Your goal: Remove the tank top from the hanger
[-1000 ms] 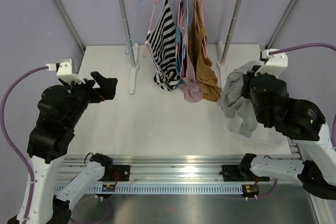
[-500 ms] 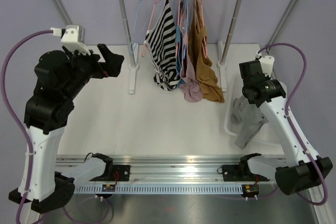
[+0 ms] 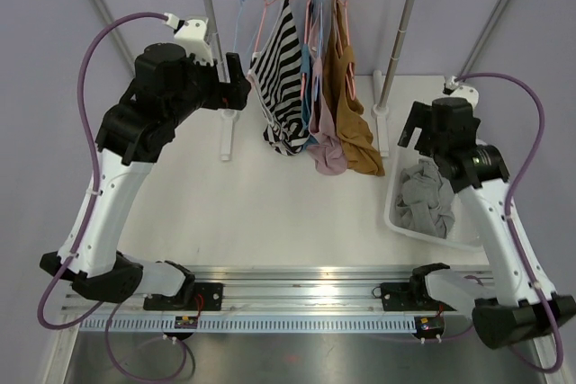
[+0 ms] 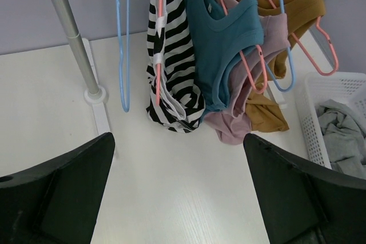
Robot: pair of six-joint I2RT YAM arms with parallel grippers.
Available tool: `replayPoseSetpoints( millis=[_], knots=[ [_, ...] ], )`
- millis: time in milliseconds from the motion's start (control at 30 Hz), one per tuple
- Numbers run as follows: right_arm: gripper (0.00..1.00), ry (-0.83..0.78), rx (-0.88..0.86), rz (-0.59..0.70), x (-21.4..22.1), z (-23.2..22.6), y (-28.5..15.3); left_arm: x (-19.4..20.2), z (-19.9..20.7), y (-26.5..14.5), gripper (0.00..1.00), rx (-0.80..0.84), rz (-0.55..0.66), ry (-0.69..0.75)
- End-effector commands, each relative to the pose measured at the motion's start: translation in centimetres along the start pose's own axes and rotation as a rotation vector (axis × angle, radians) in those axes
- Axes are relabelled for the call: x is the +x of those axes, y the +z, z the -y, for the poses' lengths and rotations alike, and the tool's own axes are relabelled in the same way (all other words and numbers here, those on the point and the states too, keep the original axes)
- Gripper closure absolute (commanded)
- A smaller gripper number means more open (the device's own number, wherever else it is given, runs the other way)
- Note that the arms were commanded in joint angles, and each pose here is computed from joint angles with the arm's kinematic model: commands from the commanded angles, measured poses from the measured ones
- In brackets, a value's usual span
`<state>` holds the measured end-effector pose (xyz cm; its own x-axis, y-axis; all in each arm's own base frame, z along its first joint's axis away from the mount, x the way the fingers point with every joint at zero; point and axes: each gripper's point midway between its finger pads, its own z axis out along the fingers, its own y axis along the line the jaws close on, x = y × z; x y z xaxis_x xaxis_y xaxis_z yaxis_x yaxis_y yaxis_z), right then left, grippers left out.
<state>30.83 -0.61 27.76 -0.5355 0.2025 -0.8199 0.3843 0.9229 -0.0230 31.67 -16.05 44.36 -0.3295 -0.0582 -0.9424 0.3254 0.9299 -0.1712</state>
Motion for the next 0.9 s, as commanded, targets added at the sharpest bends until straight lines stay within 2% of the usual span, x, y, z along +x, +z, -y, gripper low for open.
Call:
replayPoseSetpoints(
  millis=[0, 67, 100, 200, 300, 333, 367, 400, 600, 800, 867],
  knots=[
    [0.01, 0.077, -0.53, 0.084, -0.4, -6.3, -6.2, -2.6, -0.5, 0.3, 0.01, -0.037, 0.072, 0.04],
    [0.01, 0.102, -0.692, 0.155, -0.4, -7.0, -9.8, -2.5, -0.2, 2.2, 0.01, -0.032, 0.049, 0.06],
    [0.0, 0.095, -0.799, 0.143, 0.6, -8.3, -10.8, -3.4, 0.0, 2.3, 0.01, -0.023, 0.072, 0.081],
    [0.02, 0.101, -0.945, 0.134, 1.7, -8.9, -14.0, -3.5, 0.7, 5.4, 0.01, 0.003, 0.058, 0.123],
    [0.06, 0.092, -1.002, 0.107, 2.9, -8.7, -15.6, -4.2, 1.0, 8.5, 0.03, -0.004, 0.058, 0.149],
    [0.06, 0.092, -1.016, 0.103, 3.1, -8.7, -15.9, -5.7, 1.1, 8.4, 0.05, -0.008, 0.096, 0.154],
    [0.07, 0.09, -1.031, 0.109, 3.3, -8.6, -16.5, -4.8, 0.9, 10.7, 0.07, -0.024, 0.063, 0.165],
    [0.06, 0.091, -1.047, 0.093, 3.9, -8.6, -16.8, -4.6, 0.5, 11.3, 0.11, -0.043, 0.048, 0.18],
    [0.07, 0.078, -1.13, 0.062, 5.9, -8.7, -18.0, -4.5, -0.3, 15.6, 0.23, -0.075, 0.074, 0.219],
    [0.08, 0.07, -1.173, 0.055, 6.4, -8.7, -18.9, -4.6, -2.1, 18.2, 0.27, -0.095, 0.09, 0.209],
    [0.08, 0.07, -1.183, 0.059, 6.5, -8.8, -19.1, -4.5, -2.6, 18.9, 0.34, -0.086, 0.087, 0.204]
  ],
)
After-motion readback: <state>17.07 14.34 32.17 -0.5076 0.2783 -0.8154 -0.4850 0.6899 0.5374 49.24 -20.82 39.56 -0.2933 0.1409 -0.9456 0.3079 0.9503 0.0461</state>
